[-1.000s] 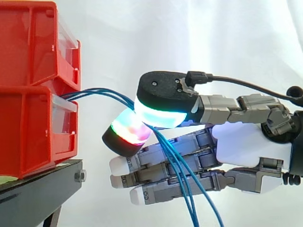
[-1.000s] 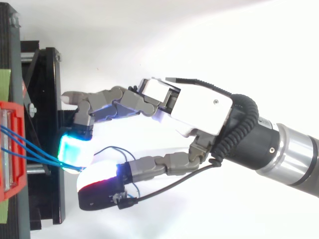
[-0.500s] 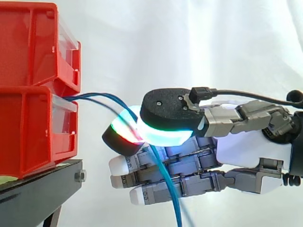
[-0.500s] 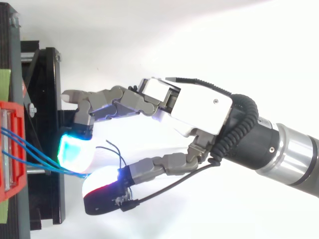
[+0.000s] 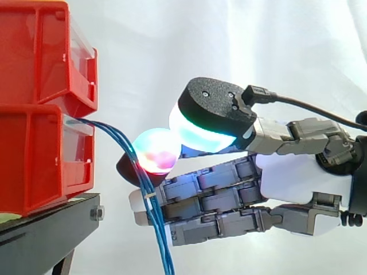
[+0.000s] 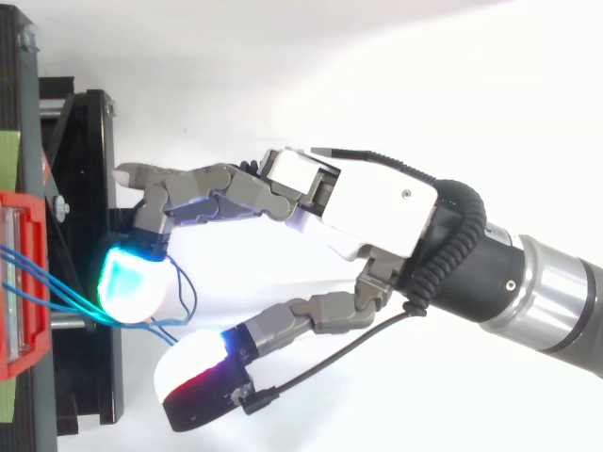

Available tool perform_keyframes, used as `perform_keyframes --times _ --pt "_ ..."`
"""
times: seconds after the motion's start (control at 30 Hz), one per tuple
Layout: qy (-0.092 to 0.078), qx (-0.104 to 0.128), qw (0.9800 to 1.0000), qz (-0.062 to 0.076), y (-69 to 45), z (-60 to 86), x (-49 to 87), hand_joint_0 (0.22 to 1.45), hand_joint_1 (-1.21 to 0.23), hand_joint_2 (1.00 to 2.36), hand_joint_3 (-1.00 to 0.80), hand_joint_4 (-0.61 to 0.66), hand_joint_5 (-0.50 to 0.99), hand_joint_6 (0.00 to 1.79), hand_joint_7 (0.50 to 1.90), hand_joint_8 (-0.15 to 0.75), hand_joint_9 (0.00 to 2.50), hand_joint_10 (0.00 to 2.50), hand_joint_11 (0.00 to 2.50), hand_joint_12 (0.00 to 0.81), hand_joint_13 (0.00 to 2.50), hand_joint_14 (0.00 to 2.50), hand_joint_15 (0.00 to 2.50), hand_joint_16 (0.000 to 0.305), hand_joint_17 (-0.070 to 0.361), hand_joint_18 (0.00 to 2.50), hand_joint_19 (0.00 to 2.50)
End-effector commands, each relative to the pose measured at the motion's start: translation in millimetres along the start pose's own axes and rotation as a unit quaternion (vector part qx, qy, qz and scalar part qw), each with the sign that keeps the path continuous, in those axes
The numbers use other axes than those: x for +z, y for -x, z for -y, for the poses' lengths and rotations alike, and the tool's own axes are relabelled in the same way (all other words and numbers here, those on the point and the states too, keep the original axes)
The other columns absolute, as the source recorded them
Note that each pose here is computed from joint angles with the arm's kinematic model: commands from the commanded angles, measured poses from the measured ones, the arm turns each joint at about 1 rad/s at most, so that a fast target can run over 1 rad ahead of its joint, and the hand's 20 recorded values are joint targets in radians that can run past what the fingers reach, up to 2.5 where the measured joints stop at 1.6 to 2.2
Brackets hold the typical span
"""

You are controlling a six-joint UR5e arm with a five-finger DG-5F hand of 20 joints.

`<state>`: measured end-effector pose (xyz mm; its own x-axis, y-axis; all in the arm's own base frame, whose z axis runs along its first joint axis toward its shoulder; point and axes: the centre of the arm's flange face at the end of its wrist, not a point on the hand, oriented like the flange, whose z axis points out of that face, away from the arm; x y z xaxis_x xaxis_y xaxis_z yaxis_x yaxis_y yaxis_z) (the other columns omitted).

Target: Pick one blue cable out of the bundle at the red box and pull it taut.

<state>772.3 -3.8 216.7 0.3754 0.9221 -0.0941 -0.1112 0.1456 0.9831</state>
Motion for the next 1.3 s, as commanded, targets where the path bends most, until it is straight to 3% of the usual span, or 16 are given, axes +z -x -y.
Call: perform_keyframes --times 0.0,0.07,0.17,0.23,0.43,0.57,0.67,0.8,1.13,1.27 --pt "0.002 -0.002 1.0000 0.001 -1.1 3.6 0.4 0.46 -0.90 1.00 -0.50 0.23 -0.20 0.66 1.02 0.345 0.48 0.01 0.57 0.432 0.23 0.00 0.03 0.059 0.133 0.28 0.02" --pt "0.000 -0.007 1.0000 0.000 -2.6 12.0 0.1 0.46 -0.88 1.00 -0.50 0.23 -0.18 0.60 1.11 0.348 0.50 0.01 0.57 0.432 0.23 0.00 0.03 0.059 0.133 0.27 0.04" --pt "0.003 -0.006 1.0000 0.001 -2.1 12.6 1.0 0.46 -0.81 1.00 -0.50 0.24 -0.15 0.53 1.20 0.355 0.53 0.01 0.56 0.437 0.23 0.00 0.04 0.060 0.135 0.26 0.04" --pt "0.002 -0.005 1.0000 0.003 -1.8 24.6 1.3 0.46 -0.80 1.00 -0.50 0.25 -0.14 0.50 1.25 0.360 0.54 0.01 0.56 0.438 0.24 0.00 0.04 0.060 0.135 0.26 0.06" --pt "0.020 0.003 0.9998 0.008 -3.1 29.6 5.6 0.47 -0.79 1.00 -0.50 0.25 -0.13 0.50 1.22 0.362 0.58 0.01 0.56 0.435 0.25 0.00 0.04 0.059 0.133 0.25 0.07" --pt "0.015 -0.004 0.9999 0.007 -4.7 48.0 4.2 0.48 -0.78 1.00 -0.50 0.25 -0.13 0.50 1.22 0.358 0.59 0.01 0.56 0.430 0.25 0.00 0.05 0.058 0.130 0.26 0.08" --pt "0.024 0.001 0.9997 0.009 -8.5 65.0 4.7 0.49 -0.78 1.00 -0.50 0.24 -0.13 0.50 1.22 0.359 0.60 0.01 0.57 0.429 0.26 0.00 0.05 0.057 0.129 0.26 0.09" --pt "0.044 0.009 0.9989 0.013 -11.5 68.0 7.9 0.49 -0.77 1.00 -0.50 0.24 -0.13 0.50 1.22 0.359 0.61 0.01 0.57 0.429 0.27 0.00 0.06 0.057 0.128 0.27 0.09" --pt "0.046 -0.029 0.9985 0.011 -16.8 74.6 1.0 0.49 -0.76 1.00 -0.50 0.25 -0.12 0.50 1.22 0.360 0.62 0.02 0.57 0.430 0.27 0.00 0.06 0.057 0.128 0.27 0.11" --pt "0.054 -0.031 0.9980 0.012 -19.1 73.9 0.3 0.50 -0.75 1.00 -0.50 0.25 -0.12 0.50 1.22 0.360 0.63 0.02 0.57 0.430 0.27 0.00 0.07 0.057 0.128 0.27 0.11"
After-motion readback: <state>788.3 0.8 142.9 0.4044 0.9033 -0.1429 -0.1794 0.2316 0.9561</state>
